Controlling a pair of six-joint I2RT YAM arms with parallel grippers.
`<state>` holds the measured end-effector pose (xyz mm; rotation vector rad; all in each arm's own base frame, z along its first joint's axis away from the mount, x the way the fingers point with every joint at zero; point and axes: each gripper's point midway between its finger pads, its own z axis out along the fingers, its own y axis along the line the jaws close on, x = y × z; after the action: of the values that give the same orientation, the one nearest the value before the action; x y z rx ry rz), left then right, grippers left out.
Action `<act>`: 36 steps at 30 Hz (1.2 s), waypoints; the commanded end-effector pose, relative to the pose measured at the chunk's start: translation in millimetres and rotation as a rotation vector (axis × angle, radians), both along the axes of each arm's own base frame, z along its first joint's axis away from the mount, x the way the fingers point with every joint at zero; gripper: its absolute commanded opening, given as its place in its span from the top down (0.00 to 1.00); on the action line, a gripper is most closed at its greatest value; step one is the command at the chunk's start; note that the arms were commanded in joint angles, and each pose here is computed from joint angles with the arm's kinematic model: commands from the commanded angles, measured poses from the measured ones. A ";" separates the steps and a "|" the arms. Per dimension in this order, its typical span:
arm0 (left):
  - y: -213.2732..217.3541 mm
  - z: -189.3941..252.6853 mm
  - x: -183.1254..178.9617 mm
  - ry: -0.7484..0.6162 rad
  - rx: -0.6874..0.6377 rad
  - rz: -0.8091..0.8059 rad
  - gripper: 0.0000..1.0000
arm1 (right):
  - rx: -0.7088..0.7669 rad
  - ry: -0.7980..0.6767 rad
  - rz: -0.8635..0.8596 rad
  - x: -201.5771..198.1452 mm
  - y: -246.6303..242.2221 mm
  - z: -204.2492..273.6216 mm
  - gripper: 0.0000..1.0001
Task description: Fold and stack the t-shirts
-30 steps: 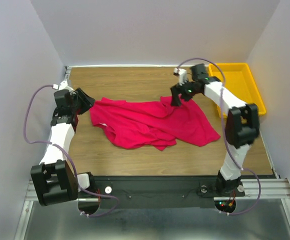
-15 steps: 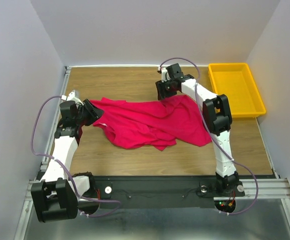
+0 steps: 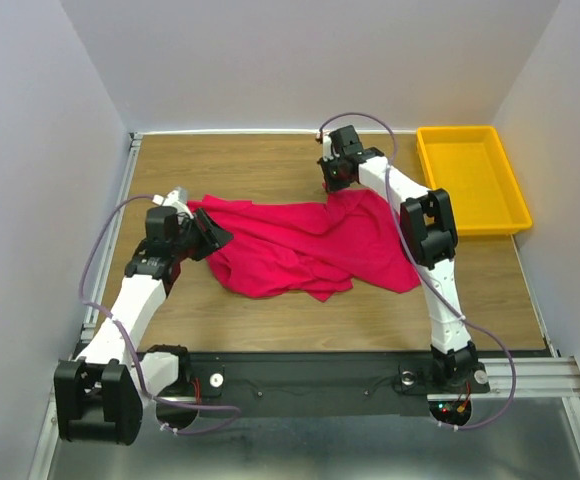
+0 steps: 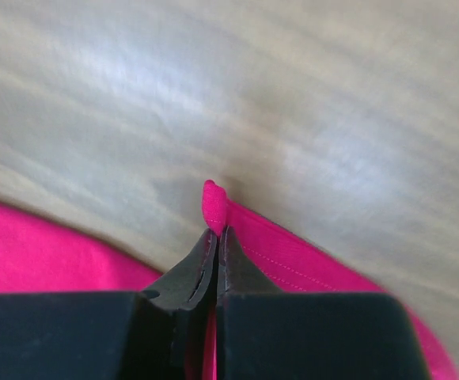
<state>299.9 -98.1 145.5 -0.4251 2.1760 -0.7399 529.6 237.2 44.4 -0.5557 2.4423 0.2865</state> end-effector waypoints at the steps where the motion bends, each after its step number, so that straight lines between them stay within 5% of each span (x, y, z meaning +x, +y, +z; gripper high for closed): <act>1: -21.0 -6.1 -10.0 0.026 -0.006 -0.054 0.43 | 0.047 -0.178 -0.118 52.9 -15.7 57.9 0.99; 5: -27.0 -18.8 -20.9 0.058 0.003 -0.073 0.44 | 0.165 -0.305 -0.304 103.1 -52.4 97.0 0.99; 8: -31.1 -24.4 -27.5 0.073 0.003 -0.090 0.44 | 0.105 -0.411 -0.566 129.3 -93.8 91.2 0.99; 10: -36.8 -25.2 -31.1 0.074 0.006 -0.117 0.44 | 0.075 -0.443 -0.723 135.1 -119.1 82.1 0.74; 12: -42.6 -22.8 -33.4 0.066 0.008 -0.140 0.44 | 0.054 -0.431 -0.761 136.2 -133.6 67.5 0.33; 17: -63.1 -21.9 -39.0 0.051 0.014 -0.211 0.44 | 0.090 -0.392 -0.653 123.9 -141.1 82.5 0.03; 21: -96.9 -32.3 -53.8 0.079 0.041 -0.329 0.44 | 0.087 -0.378 -0.335 88.2 -122.1 114.5 0.00; 25: -129.9 -44.3 -73.8 0.116 0.112 -0.438 0.44 | 0.126 -0.365 0.180 -2.5 -83.9 130.3 0.00; 26: -135.6 -50.6 -79.3 0.135 0.134 -0.459 0.44 | 0.127 -0.408 0.211 -20.0 -84.7 155.4 0.00; 30: -156.8 -57.9 -98.6 0.154 0.198 -0.505 0.43 | 0.097 -0.298 0.255 -87.9 -96.7 113.4 0.00; 36: -201.0 -60.5 -103.9 0.121 0.266 -0.551 0.43 | 0.096 -0.233 0.228 -138.1 -108.2 92.7 0.00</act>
<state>176.8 -277.7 70.8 0.3125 2.5668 -0.7518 416.0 131.9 171.9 -0.7319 2.0651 0.3680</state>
